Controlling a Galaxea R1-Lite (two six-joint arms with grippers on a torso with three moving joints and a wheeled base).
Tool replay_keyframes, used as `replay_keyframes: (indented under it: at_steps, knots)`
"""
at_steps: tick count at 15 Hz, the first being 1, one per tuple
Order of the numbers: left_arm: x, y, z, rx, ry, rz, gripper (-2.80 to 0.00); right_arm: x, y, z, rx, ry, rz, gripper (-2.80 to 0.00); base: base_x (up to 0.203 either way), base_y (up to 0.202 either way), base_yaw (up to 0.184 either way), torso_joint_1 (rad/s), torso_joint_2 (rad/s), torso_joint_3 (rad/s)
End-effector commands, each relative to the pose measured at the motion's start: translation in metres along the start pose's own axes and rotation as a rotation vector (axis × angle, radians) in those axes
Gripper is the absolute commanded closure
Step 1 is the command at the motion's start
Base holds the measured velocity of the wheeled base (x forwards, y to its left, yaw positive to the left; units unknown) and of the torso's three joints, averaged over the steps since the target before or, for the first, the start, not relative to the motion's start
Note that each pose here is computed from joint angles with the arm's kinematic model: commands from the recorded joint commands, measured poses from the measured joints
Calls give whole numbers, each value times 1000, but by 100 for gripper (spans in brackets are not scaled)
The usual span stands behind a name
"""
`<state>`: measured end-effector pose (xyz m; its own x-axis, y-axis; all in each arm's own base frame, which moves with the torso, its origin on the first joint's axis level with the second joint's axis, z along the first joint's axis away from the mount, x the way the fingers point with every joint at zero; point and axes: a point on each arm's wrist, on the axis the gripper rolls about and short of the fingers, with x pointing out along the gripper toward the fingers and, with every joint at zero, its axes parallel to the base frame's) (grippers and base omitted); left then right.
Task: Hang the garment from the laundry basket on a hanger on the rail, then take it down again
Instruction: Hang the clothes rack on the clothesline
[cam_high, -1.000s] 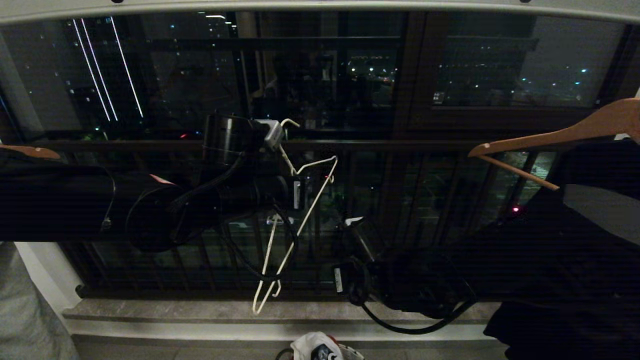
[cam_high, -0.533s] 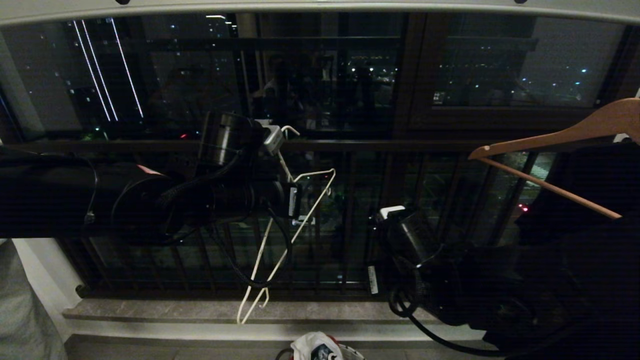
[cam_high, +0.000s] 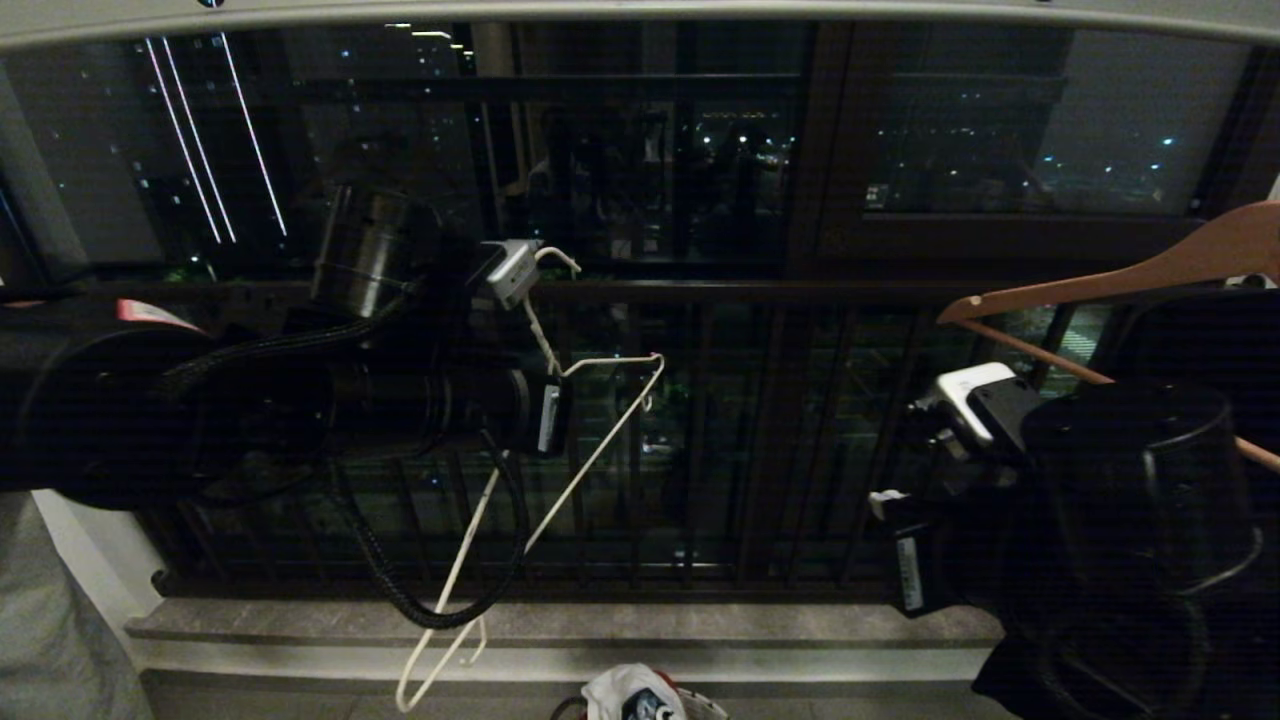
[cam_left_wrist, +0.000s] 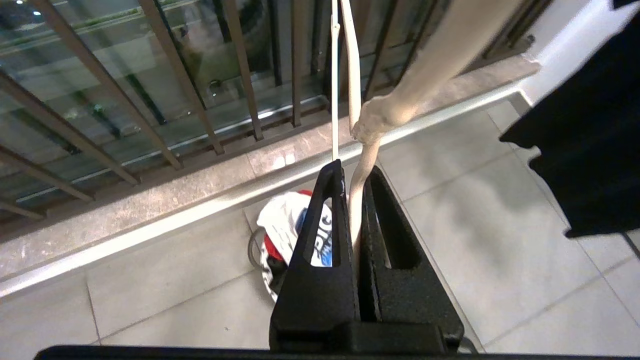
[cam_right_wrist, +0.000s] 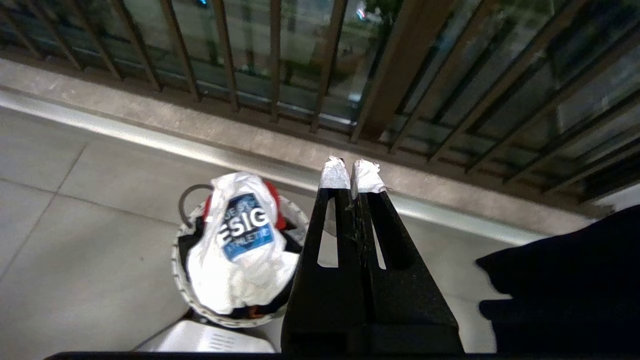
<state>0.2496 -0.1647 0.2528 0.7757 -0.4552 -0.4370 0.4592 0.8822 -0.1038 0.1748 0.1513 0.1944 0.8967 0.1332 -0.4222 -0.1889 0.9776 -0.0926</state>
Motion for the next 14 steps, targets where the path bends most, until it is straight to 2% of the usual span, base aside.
replay_keyframes:
  at_steps: [1, 4, 6, 10, 13, 14]
  knots:
    - [-44, 0, -1, -1, -40, -13, 0, -38, -23, 4, 29, -56, -1, 0, 0, 0, 0, 0, 0, 0]
    - [-60, 4, -30, 4, 61, 2, 0, -75, -50, 2, 42, -83, -52, 0, 0, 0, 0, 0, 0, 0]
    - [-63, 7, -45, 3, 101, 18, 0, -97, -74, -1, 77, -117, -124, 0, 0, 0, 0, 0, 0, 0]
    - [-73, 12, -68, -4, 137, 74, 0, -147, -117, -9, 153, -245, -354, 0, 0, 0, 0, 0, 0, 0]
    - [-81, 18, -67, -86, 104, 130, 0, -188, -134, -27, 184, -298, -563, 0, 0, 0, 0, 0, 0, 0]
    - [-81, 21, -67, -94, 104, 142, 0, -200, -136, -34, 197, -306, -633, 0, 0, 0, 0, 0, 0, 0]
